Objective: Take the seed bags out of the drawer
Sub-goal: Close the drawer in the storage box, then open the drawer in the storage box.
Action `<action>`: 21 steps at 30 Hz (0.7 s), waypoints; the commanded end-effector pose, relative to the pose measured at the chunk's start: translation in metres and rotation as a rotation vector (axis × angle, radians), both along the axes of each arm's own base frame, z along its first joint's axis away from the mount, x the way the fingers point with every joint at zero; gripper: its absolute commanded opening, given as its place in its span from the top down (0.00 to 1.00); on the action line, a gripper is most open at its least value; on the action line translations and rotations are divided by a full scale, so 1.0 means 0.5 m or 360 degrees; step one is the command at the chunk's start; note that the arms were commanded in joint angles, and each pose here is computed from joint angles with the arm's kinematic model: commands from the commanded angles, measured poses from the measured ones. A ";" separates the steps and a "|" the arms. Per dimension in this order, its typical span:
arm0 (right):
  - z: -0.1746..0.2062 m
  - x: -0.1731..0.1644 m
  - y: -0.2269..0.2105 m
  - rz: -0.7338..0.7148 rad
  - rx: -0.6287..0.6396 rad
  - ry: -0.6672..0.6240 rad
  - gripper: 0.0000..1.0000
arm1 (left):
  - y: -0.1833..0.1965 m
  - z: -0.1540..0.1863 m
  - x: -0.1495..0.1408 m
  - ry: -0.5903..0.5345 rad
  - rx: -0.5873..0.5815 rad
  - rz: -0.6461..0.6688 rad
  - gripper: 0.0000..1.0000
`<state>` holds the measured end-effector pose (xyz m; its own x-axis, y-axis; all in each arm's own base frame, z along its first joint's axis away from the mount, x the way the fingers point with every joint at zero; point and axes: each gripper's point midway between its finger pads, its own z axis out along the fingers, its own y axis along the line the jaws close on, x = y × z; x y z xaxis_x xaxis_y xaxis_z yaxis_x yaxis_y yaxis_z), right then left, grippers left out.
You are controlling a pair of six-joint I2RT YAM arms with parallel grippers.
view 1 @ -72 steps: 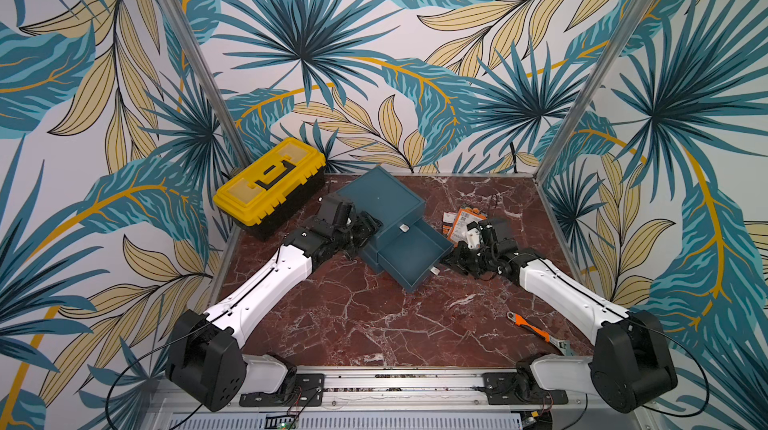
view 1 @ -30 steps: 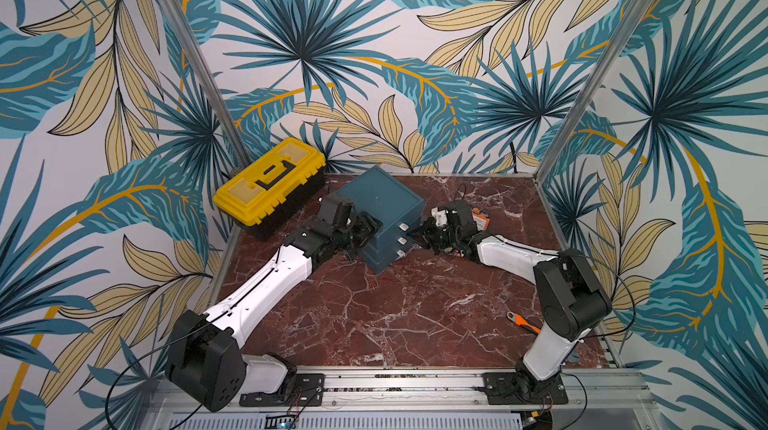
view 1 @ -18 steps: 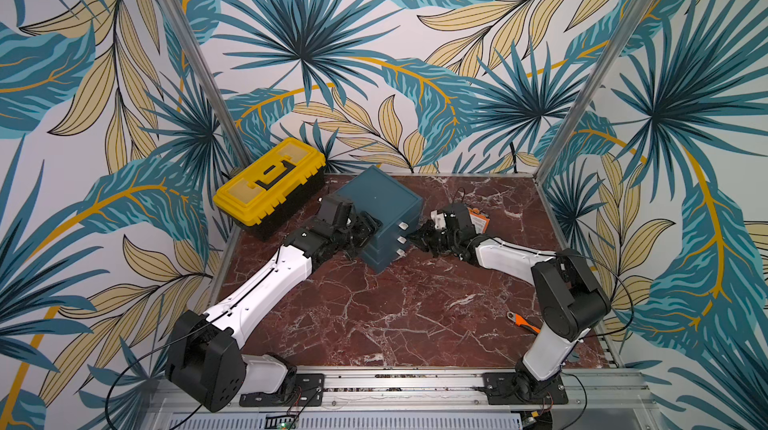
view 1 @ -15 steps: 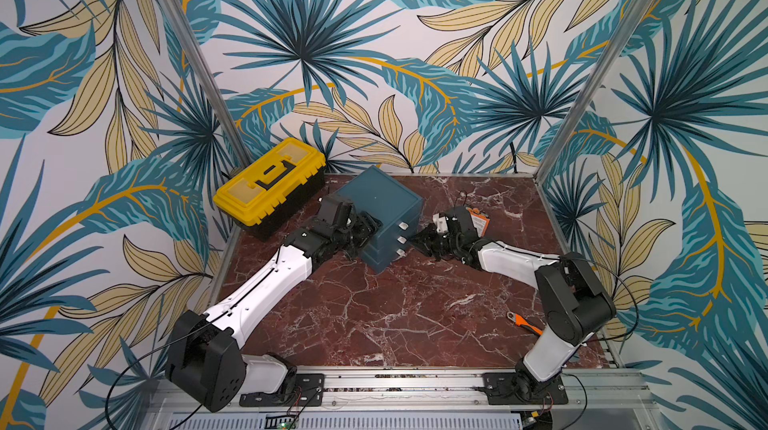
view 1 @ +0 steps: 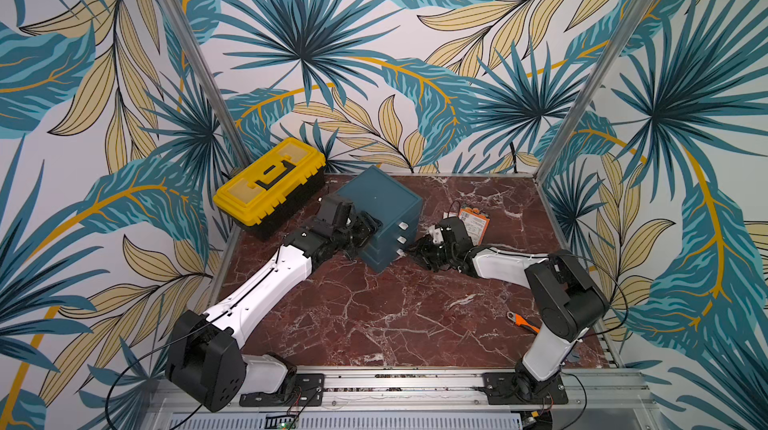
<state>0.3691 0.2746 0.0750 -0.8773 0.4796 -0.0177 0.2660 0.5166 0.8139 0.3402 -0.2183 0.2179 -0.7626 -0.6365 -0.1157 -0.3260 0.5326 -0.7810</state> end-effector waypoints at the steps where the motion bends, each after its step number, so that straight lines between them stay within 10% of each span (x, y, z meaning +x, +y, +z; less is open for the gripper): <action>1: -0.004 0.009 0.021 0.0028 0.0001 -0.0023 0.60 | 0.014 -0.026 -0.025 0.0086 0.0058 -0.0009 0.30; 21: -0.040 0.038 0.023 -0.0080 0.0020 -0.0029 0.71 | 0.011 -0.027 -0.032 0.0118 0.0088 -0.0058 0.30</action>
<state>0.3808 0.2840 0.0538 -0.8638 0.5036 -0.0164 0.2815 0.5092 0.8133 0.3389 -0.2179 0.2171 -0.7675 -0.6305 -0.1156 -0.3256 0.5388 -0.7769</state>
